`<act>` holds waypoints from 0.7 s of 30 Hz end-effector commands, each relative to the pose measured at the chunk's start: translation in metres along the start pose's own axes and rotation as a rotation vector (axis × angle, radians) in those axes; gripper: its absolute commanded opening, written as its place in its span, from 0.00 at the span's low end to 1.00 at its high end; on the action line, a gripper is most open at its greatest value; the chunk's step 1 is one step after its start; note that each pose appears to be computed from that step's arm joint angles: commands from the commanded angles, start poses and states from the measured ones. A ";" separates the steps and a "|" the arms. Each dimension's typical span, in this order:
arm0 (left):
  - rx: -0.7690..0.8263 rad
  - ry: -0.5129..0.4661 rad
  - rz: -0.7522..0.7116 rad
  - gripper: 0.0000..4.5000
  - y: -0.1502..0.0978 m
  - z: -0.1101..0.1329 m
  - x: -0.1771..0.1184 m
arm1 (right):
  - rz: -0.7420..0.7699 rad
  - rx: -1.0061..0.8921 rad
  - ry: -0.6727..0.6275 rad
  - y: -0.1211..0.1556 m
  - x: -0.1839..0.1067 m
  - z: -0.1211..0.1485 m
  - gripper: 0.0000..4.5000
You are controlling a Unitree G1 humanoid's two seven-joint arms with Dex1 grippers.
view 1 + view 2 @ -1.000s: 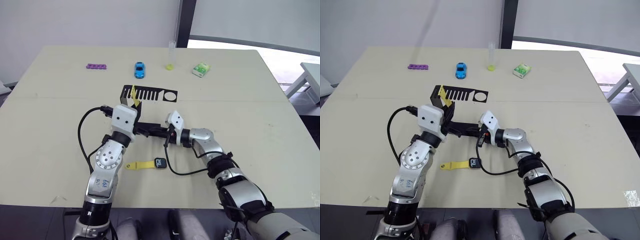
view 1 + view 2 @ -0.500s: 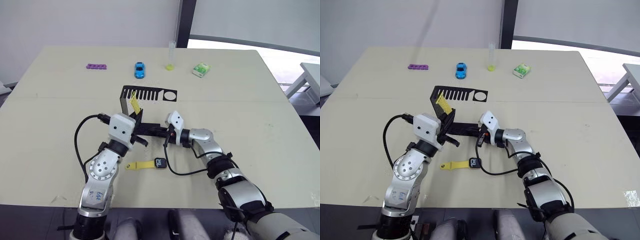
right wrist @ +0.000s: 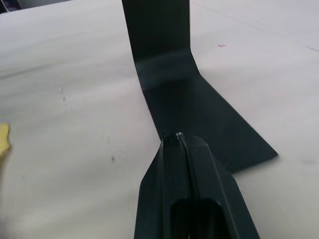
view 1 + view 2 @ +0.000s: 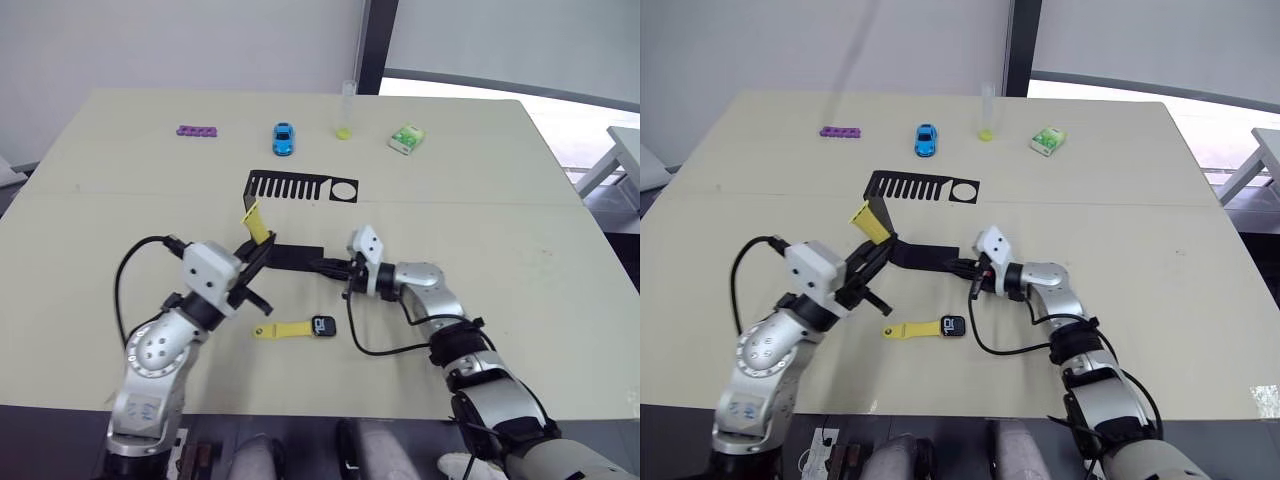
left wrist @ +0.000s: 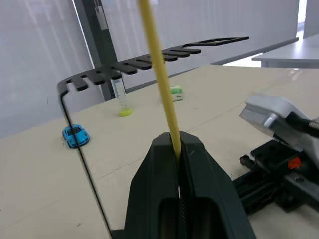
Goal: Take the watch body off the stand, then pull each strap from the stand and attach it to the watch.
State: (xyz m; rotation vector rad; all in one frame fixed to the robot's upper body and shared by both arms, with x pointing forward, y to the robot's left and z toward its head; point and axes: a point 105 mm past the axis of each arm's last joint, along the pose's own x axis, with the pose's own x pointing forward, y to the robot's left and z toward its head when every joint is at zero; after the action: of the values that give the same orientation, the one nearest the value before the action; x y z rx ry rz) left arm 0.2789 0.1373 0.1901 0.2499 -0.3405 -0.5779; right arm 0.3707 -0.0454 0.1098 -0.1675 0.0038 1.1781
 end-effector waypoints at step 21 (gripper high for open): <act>-0.218 0.139 -0.392 0.00 0.022 0.015 -0.083 | -0.411 0.131 -0.027 0.035 -0.207 0.025 1.00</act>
State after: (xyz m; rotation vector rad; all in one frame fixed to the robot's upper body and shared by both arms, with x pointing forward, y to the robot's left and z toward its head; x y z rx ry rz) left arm 0.2240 0.2058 0.1913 0.1800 -0.1046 -0.9086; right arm 0.2643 -0.2234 0.1342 -0.0432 0.0707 0.7494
